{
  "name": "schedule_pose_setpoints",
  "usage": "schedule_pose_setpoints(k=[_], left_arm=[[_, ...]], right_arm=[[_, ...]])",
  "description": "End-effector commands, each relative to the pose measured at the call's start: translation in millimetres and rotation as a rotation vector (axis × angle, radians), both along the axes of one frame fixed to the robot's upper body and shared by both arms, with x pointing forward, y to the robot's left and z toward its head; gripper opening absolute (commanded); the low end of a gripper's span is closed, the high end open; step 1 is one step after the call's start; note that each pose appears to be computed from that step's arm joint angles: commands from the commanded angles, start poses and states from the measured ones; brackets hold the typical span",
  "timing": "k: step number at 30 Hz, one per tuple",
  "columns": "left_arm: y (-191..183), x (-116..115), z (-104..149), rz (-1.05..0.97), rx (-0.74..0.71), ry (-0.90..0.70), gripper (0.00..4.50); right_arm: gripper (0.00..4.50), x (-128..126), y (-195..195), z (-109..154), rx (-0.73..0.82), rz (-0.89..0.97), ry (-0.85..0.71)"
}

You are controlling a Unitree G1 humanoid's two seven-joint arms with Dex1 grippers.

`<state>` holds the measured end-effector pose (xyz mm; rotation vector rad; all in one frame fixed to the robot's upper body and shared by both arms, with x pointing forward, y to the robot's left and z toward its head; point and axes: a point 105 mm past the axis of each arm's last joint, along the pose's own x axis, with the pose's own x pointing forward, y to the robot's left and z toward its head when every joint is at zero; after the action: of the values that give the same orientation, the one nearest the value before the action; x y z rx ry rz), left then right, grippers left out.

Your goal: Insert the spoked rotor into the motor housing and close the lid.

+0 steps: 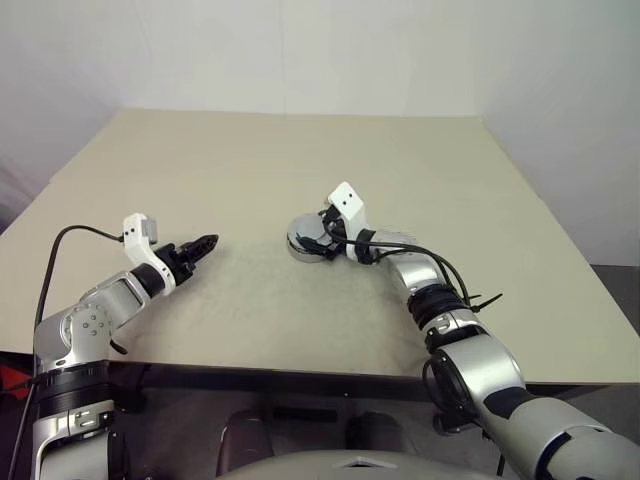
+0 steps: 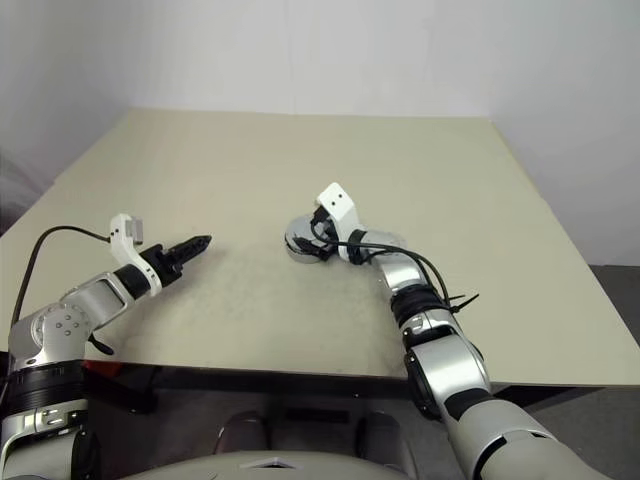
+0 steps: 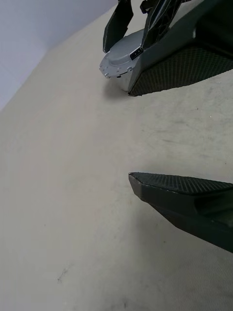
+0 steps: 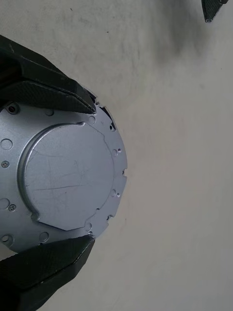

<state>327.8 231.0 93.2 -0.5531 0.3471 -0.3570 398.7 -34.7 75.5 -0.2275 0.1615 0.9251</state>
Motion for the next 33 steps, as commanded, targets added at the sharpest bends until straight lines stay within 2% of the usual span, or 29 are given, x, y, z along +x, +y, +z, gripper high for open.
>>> schedule_pose_setpoints(k=[1,9,12,16,20,30,33], left_arm=[[5.8,3.1,13.2,0.019,0.010,-0.047,2.64],[5.8,3.4,12.7,0.019,0.012,-0.046,2.64],[5.3,3.2,12.5,0.017,0.012,-0.047,2.64],[5.0,2.9,12.1,0.016,0.012,-0.047,2.64],[5.1,2.8,12.1,0.017,0.012,-0.047,2.64],[5.3,1.7,10.0,0.018,0.009,-0.041,2.64],[4.6,1.5,9.5,0.017,0.008,-0.040,2.64]], right_arm=[[4.46,2.2,-1.0,2.0,-0.011,-0.006,-0.003],[4.46,2.9,-4.4,-0.3,-0.021,-0.017,-0.008],[3.85,3.0,-5.7,-0.2,-0.044,-0.014,-0.032],[3.85,3.7,-7.3,-0.4,-0.039,-0.018,-0.031],[3.16,4.0,-7.3,1.2,-0.029,-0.014,-0.028],[3.16,-2.3,-1.9,17.6,0.092,0.074,0.056],[3.16,-1.1,-2.8,19.8,0.082,0.074,0.047]])
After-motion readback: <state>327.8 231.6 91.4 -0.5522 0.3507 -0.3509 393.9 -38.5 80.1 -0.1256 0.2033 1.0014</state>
